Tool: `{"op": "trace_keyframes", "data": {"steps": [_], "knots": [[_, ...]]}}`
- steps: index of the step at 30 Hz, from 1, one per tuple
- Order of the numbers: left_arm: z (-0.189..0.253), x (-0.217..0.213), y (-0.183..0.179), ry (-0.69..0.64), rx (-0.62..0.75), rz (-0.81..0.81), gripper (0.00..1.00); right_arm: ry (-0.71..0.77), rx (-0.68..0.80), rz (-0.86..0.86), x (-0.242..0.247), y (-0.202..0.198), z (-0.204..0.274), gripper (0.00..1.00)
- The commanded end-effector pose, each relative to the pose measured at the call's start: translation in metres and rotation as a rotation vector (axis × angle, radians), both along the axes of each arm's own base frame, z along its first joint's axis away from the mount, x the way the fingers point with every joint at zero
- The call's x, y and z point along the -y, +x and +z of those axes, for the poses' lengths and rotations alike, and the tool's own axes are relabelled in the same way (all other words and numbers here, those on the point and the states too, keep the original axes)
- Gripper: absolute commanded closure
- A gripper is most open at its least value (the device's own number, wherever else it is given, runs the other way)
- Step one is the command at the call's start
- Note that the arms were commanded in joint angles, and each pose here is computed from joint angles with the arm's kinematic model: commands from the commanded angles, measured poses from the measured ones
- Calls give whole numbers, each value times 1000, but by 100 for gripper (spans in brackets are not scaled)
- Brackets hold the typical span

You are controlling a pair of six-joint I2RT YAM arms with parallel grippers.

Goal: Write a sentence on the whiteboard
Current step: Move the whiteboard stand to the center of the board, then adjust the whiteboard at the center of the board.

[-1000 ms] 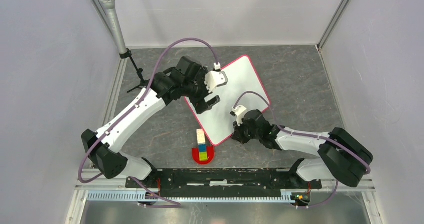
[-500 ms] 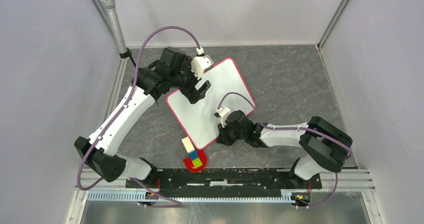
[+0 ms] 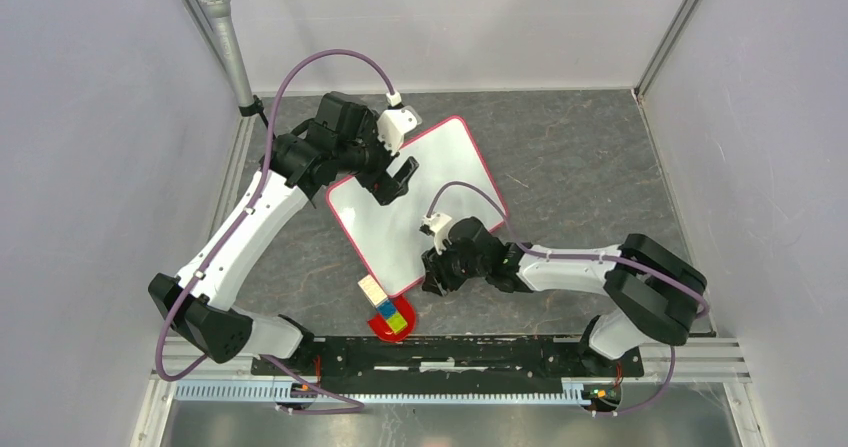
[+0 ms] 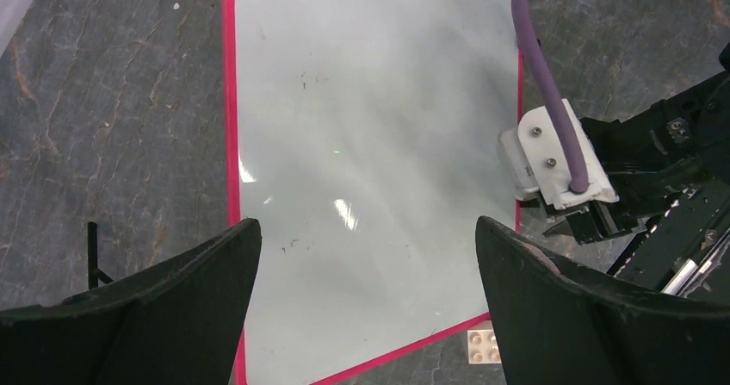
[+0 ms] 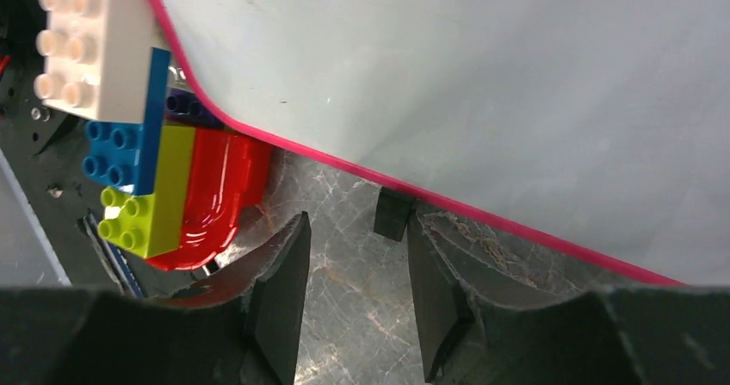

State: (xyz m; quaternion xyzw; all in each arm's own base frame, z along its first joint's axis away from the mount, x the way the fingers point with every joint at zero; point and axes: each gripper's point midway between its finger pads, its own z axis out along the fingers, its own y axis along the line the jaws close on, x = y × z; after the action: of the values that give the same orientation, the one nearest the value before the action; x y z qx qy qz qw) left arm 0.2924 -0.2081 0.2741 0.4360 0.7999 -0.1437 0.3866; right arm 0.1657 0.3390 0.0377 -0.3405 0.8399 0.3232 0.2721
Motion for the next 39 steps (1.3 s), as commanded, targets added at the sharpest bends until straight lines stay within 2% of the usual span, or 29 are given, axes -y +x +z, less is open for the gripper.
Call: {"op": "trace_keyframes", "data": {"steps": [1,4,10,13,18,24,28,32,35,39], "knots": [[11,6,-3,-56,-13,3,0,84,61,62,-8,-5,36,46],[11,6,-2,-51,-22,5,0,68,90,94,-2,-7,40,42],[23,15,8,-61,-30,2,0,86,170,206,8,-4,68,41],[30,22,17,-72,-30,2,0,144,208,276,19,10,96,32],[37,29,25,-67,-50,-9,0,300,313,338,70,53,151,28],[41,36,38,-53,-63,-7,0,308,390,157,147,137,185,25],[36,42,47,-61,-71,-5,0,292,337,10,190,198,164,30],[27,47,52,-66,-79,-3,0,224,257,-97,215,249,121,42],[25,47,57,-61,-73,-2,0,195,196,-116,215,260,90,46],[27,46,61,-74,-68,9,0,125,157,-74,201,252,53,49]]}}
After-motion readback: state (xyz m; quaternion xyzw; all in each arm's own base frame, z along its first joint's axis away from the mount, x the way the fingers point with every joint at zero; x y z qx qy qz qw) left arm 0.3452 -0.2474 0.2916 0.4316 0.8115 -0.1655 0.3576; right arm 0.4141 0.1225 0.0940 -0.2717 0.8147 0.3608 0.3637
